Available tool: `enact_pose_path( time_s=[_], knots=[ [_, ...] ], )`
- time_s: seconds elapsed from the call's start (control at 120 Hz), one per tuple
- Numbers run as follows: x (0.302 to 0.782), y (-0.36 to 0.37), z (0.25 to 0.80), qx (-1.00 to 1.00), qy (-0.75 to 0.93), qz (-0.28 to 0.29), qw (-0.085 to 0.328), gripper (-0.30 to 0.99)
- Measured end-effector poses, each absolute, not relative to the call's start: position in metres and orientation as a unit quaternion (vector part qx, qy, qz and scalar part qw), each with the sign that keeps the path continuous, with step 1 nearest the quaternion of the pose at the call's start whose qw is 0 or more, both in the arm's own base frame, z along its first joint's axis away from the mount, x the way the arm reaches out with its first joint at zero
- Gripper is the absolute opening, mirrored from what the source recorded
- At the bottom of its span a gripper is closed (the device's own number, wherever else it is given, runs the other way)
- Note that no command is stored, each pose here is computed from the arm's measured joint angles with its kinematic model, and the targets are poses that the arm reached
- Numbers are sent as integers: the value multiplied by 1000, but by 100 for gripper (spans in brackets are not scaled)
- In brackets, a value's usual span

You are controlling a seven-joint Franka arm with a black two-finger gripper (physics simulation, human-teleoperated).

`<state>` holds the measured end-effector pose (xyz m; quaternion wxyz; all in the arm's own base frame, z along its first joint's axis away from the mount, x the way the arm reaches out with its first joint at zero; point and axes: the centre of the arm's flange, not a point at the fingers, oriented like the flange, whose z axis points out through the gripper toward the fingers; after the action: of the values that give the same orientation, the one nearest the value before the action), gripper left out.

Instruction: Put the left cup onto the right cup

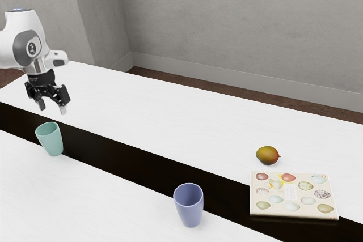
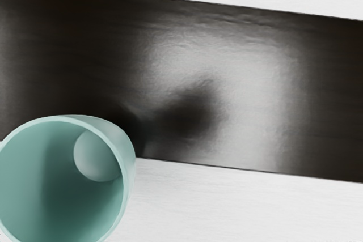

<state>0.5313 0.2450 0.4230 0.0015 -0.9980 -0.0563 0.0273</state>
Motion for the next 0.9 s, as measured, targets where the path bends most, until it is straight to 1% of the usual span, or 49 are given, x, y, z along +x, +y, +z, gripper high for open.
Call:
enact_pose_path(
  time_s=[0.417, 0.9],
  knots=[
    [510, 270, 383, -1000, -7, 24, 9, 66],
    [524, 267, 332, -998, 51, 40, 10, 67]
  ],
)
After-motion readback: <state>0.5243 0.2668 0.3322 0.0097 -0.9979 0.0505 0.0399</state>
